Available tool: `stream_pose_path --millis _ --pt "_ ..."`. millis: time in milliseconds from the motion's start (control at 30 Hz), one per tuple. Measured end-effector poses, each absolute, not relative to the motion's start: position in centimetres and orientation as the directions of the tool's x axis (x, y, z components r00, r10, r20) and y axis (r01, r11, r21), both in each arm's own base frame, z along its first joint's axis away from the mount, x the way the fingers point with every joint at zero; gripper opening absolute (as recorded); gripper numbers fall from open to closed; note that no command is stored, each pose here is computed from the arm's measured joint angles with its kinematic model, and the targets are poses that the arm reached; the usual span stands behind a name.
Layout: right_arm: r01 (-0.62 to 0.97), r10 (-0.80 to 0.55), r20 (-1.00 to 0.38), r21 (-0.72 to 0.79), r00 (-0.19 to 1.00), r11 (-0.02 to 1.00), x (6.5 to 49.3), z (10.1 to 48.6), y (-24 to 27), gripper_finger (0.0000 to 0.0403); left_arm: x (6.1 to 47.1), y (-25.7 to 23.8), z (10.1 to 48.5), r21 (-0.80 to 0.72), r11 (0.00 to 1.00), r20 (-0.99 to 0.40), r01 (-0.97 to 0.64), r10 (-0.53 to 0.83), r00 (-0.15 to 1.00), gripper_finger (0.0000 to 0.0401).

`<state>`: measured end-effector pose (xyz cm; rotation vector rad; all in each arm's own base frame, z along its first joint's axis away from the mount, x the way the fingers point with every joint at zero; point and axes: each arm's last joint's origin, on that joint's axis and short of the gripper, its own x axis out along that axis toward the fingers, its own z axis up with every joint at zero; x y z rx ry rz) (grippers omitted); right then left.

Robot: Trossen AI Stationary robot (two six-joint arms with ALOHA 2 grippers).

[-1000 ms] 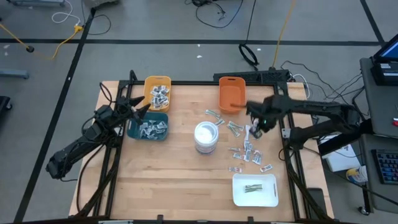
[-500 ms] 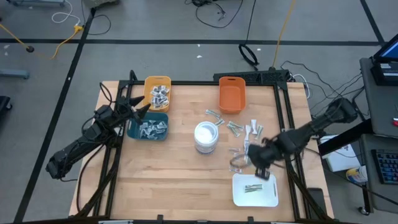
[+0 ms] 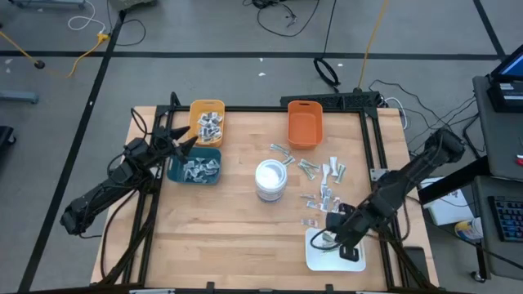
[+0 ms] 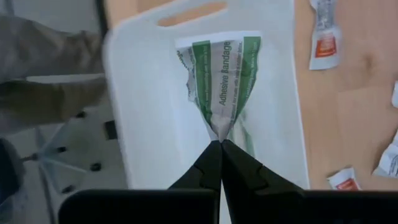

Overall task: Pick & Place First Aid Supplies
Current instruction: Put the green bandage into the white bin

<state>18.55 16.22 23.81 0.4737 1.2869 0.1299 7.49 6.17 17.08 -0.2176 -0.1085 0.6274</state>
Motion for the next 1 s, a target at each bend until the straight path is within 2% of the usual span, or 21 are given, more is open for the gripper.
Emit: stream_pose_path --millis 333,500,633,800,900,1000 --pt "0.121 0.232 -0.963 0.249 0.140 0.961 20.5 18.6 17.9 0.0000 7.5 6.2 17.1 -0.234 0.788 0.035 -0.570 0.592 0.805 0.0314" --pt "0.107 0.268 -0.961 0.274 0.070 0.956 20.6 17.7 18.3 0.0009 7.5 6.2 17.1 -0.234 0.788 0.035 -0.569 0.592 0.805 0.0325" --pt "0.147 0.280 -0.957 0.289 0.080 0.946 20.6 18.1 18.1 0.0055 7.5 6.2 17.1 -0.234 0.788 0.035 -0.569 0.592 0.805 0.0330" --pt "0.201 0.302 -0.946 0.321 0.119 0.926 20.5 19.3 17.5 0.0154 7.5 6.2 17.1 -0.234 0.788 0.035 -0.569 0.592 0.805 0.0326" --pt "0.267 0.299 -0.937 0.339 0.180 0.902 20.2 20.8 16.6 0.0202 7.5 6.2 17.1 -0.234 0.788 0.035 -0.570 0.592 0.805 0.0320" --pt "0.332 0.258 -0.933 0.334 0.252 0.882 19.7 22.3 15.4 0.0227 7.5 6.2 17.1 -0.234 0.788 0.035 -0.569 0.592 0.805 0.0314"
